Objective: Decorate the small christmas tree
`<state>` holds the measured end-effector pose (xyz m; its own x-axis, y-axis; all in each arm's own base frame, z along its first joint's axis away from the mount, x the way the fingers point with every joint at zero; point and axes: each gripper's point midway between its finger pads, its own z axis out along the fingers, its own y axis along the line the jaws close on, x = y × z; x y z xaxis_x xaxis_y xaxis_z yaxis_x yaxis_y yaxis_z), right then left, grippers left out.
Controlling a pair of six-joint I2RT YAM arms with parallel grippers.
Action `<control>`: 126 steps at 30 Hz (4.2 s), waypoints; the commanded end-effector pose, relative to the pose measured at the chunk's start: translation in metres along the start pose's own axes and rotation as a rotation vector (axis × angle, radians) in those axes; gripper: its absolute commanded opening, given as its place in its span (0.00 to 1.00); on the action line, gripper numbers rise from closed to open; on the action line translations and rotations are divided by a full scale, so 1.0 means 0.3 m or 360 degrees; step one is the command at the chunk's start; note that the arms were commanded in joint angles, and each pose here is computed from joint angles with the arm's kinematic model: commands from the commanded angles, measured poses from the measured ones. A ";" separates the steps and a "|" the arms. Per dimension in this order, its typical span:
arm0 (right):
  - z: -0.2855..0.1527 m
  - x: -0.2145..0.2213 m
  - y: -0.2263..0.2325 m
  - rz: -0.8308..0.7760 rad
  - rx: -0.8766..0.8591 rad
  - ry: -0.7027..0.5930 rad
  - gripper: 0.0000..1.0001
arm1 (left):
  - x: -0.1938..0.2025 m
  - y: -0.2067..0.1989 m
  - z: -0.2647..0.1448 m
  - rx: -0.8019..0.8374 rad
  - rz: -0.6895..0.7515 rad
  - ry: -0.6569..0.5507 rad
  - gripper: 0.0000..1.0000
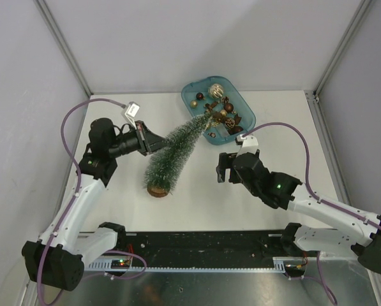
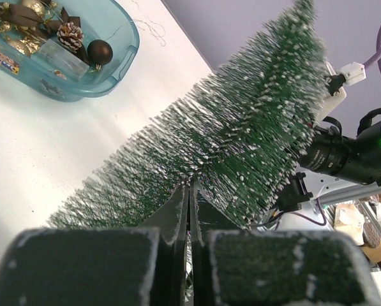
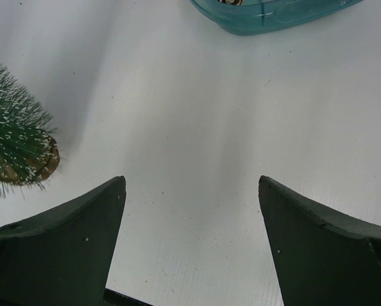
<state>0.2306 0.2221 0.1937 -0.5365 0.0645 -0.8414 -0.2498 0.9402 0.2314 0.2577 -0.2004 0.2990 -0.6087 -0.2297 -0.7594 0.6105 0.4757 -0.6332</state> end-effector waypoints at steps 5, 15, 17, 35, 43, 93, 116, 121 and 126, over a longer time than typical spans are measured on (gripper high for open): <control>0.002 -0.036 0.012 0.0061 -0.0015 -0.0063 0.89 | -0.036 -0.093 -0.023 0.0132 0.0050 -0.0062 0.01; 0.001 -0.035 0.005 0.0062 0.0000 -0.0064 0.89 | 0.066 -0.033 -0.022 0.0103 -0.0069 -0.0025 0.05; 0.002 -0.036 0.004 0.0062 0.0002 -0.0065 0.89 | 0.098 -0.015 -0.024 0.0088 -0.0081 -0.0011 0.06; -0.007 -0.042 0.003 0.0065 -0.0005 -0.0073 0.89 | 0.032 0.016 -0.021 -0.0011 0.0073 -0.0117 0.24; -0.004 -0.044 0.001 0.0057 -0.0006 -0.0074 0.89 | -0.024 0.077 -0.033 -0.0140 0.0137 -0.0208 0.28; 0.659 -0.098 -0.491 0.0397 0.0681 0.0086 0.83 | 0.179 0.763 0.222 -0.0520 -0.0080 0.0354 0.96; 0.375 -0.316 -0.385 0.0432 0.0453 -0.0275 0.77 | 0.407 0.599 0.358 -0.0102 -0.0188 0.0561 0.94; 0.471 -0.459 -0.247 0.0337 0.0219 -0.0350 0.78 | 0.449 0.585 0.354 -0.0070 -0.0200 0.0604 0.94; 0.638 -0.453 -0.171 0.0292 0.0118 -0.0282 0.78 | 0.488 0.591 0.345 -0.0053 -0.0216 0.0642 0.93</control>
<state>0.4472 0.1962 0.2046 -0.4129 0.3173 -0.8537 -0.0002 0.9373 0.3485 0.3354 -0.2337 0.0639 -0.8437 0.0311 -0.5358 0.4687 0.5292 -0.7073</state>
